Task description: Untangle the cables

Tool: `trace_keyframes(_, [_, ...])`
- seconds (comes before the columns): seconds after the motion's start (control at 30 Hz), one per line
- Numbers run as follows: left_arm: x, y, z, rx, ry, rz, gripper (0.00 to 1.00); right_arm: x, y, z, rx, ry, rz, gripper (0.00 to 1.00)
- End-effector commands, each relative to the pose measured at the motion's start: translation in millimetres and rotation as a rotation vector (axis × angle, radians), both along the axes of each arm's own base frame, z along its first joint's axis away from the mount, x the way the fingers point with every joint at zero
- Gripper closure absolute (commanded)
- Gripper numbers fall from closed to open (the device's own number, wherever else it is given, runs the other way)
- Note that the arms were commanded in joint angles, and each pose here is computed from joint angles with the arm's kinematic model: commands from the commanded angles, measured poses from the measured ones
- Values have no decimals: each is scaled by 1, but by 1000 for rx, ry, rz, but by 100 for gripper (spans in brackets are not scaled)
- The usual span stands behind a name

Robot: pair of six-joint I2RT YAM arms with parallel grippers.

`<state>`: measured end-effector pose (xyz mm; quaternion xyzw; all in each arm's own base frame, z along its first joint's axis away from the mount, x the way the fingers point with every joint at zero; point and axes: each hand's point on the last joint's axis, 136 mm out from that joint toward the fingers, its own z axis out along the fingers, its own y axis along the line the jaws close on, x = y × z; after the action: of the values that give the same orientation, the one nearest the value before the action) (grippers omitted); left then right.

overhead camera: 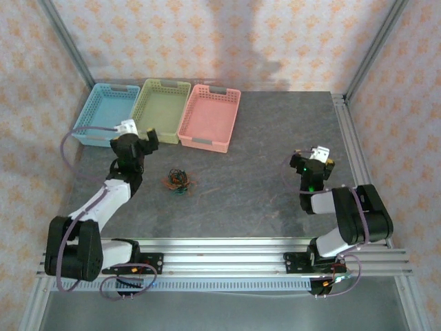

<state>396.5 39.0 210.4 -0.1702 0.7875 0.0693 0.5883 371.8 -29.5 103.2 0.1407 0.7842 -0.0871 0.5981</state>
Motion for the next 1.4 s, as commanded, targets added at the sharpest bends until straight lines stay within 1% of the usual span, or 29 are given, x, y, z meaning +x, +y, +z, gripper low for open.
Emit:
trace_keyframes(0.0, [0, 22, 7, -160, 54, 175, 0, -6, -7, 23, -28, -80, -63, 1])
trace_keyframes(0.07, [18, 32, 3, -253, 138, 206, 0, -9, -6, 29, -44, -86, -68, 1])
trace_keyframes(0.13, [41, 37, -6, -321, 241, 197, 0, -11, -4, 35, -61, -95, -75, 1])
trace_keyframes(0.2, [66, 41, -13, -343, 327, 194, 0, -14, -1, 40, -79, -105, -74, 1])
trace_keyframes(0.23, [75, 45, -16, -341, 348, 197, 0, -15, 2, 43, -91, -108, -65, 1])
trace_keyframes(0.3, [88, 61, -30, -349, 397, 241, 0, -16, 11, 48, -126, -111, -43, 0])
trace_keyframes(0.37, [100, 76, -41, -395, 420, 274, 0, -15, 23, 55, -169, -119, -15, 0])
trace_keyframes(0.4, [107, 82, -54, -408, 448, 287, 0, -15, 29, 59, -194, -127, -7, 0])
trace_keyframes(0.5, [127, 93, -69, -411, 506, 291, 0, -12, 48, 64, -251, -129, 42, 0])
trace_keyframes(0.57, [135, 99, -69, -389, 535, 288, 1, -10, 56, 64, -273, -129, 65, 0])
trace_keyframes(0.63, [141, 106, -67, -376, 535, 290, 1, -9, 60, 65, -286, -133, 77, 1])
trace_keyframes(0.73, [151, 113, -70, -400, 538, 273, 1, -7, 66, 67, -295, -140, 96, 1])
trace_keyframes(0.83, [161, 112, -84, -408, 593, 246, 1, -7, 66, 67, -296, -146, 90, 0])
trace_keyframes(0.9, [166, 108, -92, -420, 618, 215, 4, -7, 66, 68, -293, -149, 92, 1])
trace_keyframes(0.93, [169, 104, -96, -435, 624, 194, 6, -7, 67, 68, -291, -151, 97, 1])
trace_keyframes(1.07, [178, 90, -113, -514, 631, 142, 9, -7, 69, 68, -291, -155, 108, 1])
trace_keyframes(1.13, [182, 80, -119, -548, 646, 110, 12, -8, 69, 68, -291, -157, 110, 1])
trace_keyframes(1.23, [185, 66, -120, -562, 661, 79, 14, -8, 70, 68, -294, -156, 115, 1])
trace_keyframes(1.37, [186, 45, -111, -577, 648, 47, 14, -7, 71, 67, -295, -152, 119, 1])
